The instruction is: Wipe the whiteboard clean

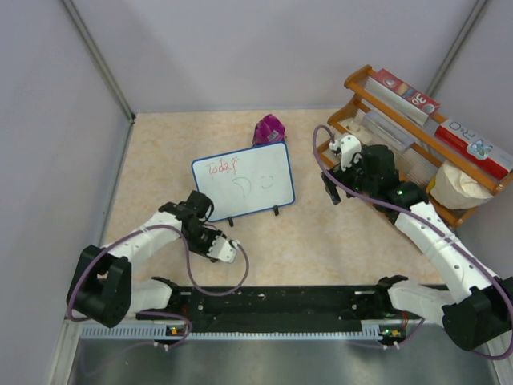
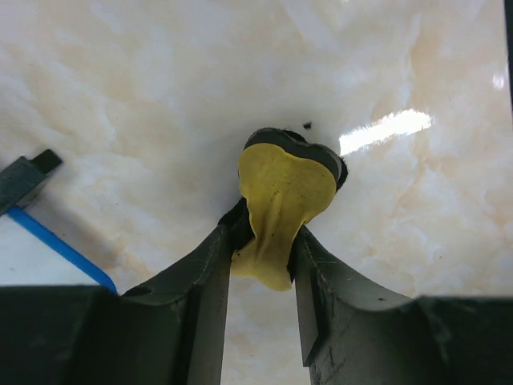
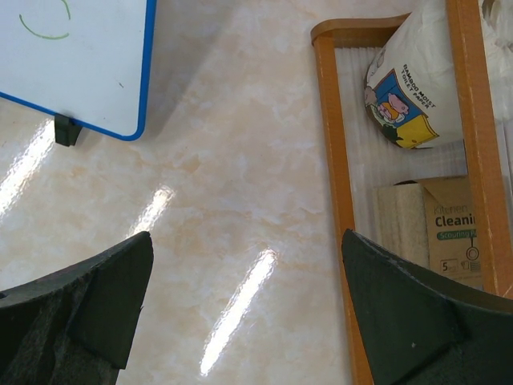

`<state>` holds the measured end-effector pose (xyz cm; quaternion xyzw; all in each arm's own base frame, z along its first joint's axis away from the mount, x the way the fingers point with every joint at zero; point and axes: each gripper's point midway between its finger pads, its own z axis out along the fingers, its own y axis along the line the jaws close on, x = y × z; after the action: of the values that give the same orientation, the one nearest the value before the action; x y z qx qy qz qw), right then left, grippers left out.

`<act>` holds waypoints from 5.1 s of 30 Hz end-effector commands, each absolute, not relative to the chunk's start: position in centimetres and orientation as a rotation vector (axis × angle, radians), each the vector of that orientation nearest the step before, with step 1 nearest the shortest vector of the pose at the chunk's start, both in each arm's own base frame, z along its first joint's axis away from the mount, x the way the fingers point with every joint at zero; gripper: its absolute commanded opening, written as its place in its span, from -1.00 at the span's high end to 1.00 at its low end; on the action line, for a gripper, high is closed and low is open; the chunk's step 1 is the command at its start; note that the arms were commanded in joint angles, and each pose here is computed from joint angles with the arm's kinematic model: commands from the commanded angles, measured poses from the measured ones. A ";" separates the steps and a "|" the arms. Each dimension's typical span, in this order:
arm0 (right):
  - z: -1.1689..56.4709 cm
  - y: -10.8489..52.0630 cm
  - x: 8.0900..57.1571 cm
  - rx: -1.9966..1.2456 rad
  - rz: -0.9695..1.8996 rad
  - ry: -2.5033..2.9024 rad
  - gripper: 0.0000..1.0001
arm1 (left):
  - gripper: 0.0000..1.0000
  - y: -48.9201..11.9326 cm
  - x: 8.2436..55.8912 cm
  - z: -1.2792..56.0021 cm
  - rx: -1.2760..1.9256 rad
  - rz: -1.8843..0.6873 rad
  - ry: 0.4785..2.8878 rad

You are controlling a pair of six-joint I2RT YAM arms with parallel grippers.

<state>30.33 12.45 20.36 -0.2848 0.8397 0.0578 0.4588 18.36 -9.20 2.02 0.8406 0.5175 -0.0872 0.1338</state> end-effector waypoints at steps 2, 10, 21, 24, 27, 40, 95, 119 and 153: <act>21.3 13.0 30.8 -0.694 0.147 2.023 -0.97 | 0.60 -15.0 19.8 7.0 2.072 -0.470 1.567; 21.5 12.4 31.4 -0.603 0.205 2.074 -0.97 | 0.95 -21.9 26.0 11.9 1.661 -0.459 1.830; 23.8 17.7 28.6 -0.663 0.828 2.093 -0.93 | 0.98 -29.0 31.2 17.6 1.324 -0.314 1.746; 24.4 19.1 28.5 -0.665 0.951 2.096 -0.87 | 0.99 -29.9 32.5 19.6 1.233 -0.217 1.692; 24.3 20.4 28.6 -0.638 1.096 2.132 -0.79 | 0.99 -30.2 33.5 21.3 1.149 -0.135 1.659; 25.6 23.0 30.3 -0.587 1.293 2.092 -0.45 | 0.93 -31.7 33.4 23.8 1.099 -0.033 1.586; 24.6 27.0 30.6 -0.719 1.374 2.104 0.81 | 0.81 -33.0 31.4 25.1 1.103 -0.050 1.545; 25.4 21.2 29.2 -1.165 0.839 1.937 1.00 | -0.27 -29.8 25.1 28.3 1.377 -0.622 1.480; 28.0 22.8 21.7 -1.431 0.939 1.659 1.00 | -0.58 -34.4 22.7 27.4 1.518 -0.878 1.249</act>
<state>22.58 22.26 26.19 -0.5390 0.6785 0.3587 0.3473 22.49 -33.28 25.44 0.6103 0.5425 -0.3559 0.4545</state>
